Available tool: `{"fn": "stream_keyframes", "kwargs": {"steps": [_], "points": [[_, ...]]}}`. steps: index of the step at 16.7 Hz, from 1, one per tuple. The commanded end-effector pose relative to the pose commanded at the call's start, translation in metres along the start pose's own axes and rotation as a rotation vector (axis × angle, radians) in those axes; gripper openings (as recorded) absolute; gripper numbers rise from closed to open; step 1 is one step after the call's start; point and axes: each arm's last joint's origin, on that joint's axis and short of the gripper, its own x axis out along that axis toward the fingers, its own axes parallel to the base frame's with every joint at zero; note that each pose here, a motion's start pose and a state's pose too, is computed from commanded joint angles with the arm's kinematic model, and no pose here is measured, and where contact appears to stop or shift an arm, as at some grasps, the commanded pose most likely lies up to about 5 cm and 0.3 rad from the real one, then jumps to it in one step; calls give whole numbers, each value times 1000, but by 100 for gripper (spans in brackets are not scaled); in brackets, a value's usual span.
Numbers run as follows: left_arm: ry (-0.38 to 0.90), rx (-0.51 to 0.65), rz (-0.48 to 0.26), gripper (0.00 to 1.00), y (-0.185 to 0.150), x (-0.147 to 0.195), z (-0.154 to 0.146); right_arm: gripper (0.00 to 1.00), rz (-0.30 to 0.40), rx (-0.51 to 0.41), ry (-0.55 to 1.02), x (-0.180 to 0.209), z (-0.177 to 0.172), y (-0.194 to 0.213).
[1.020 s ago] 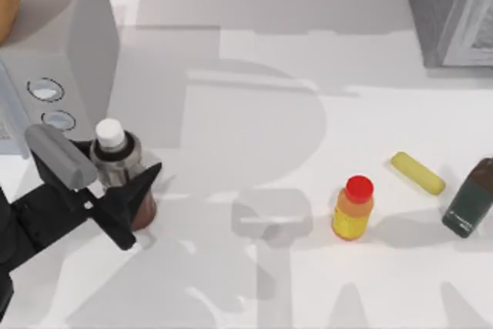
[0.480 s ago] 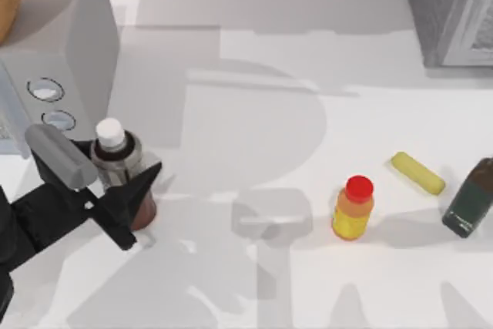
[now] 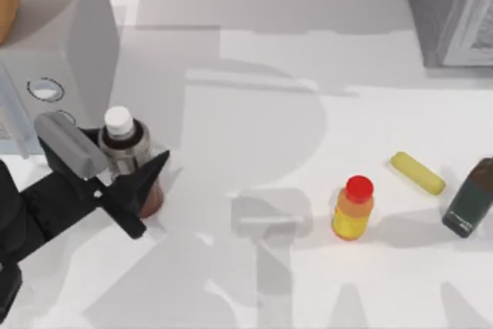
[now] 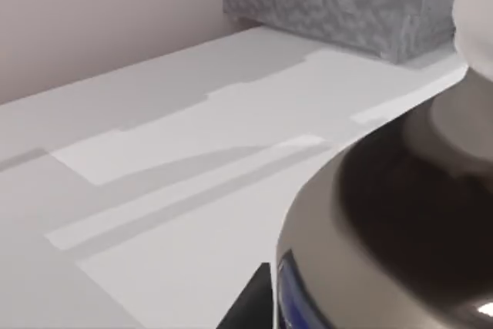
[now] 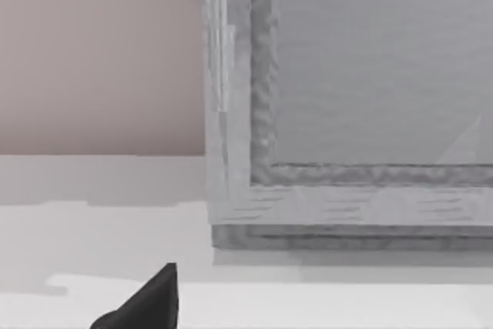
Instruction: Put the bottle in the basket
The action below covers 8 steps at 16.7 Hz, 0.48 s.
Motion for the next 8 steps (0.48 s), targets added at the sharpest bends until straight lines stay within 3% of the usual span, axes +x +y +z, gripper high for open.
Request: {"fn": "stream_keyframes", "kwargs": {"steps": [4, 8], "points": [[-49, 32, 6, 0, -17, 37, 43, 100, 0, 0, 0, 0, 0, 0], [-80, 24, -2, 0, -65, 65, 116, 100, 0, 0, 0, 0, 0, 0]]}}
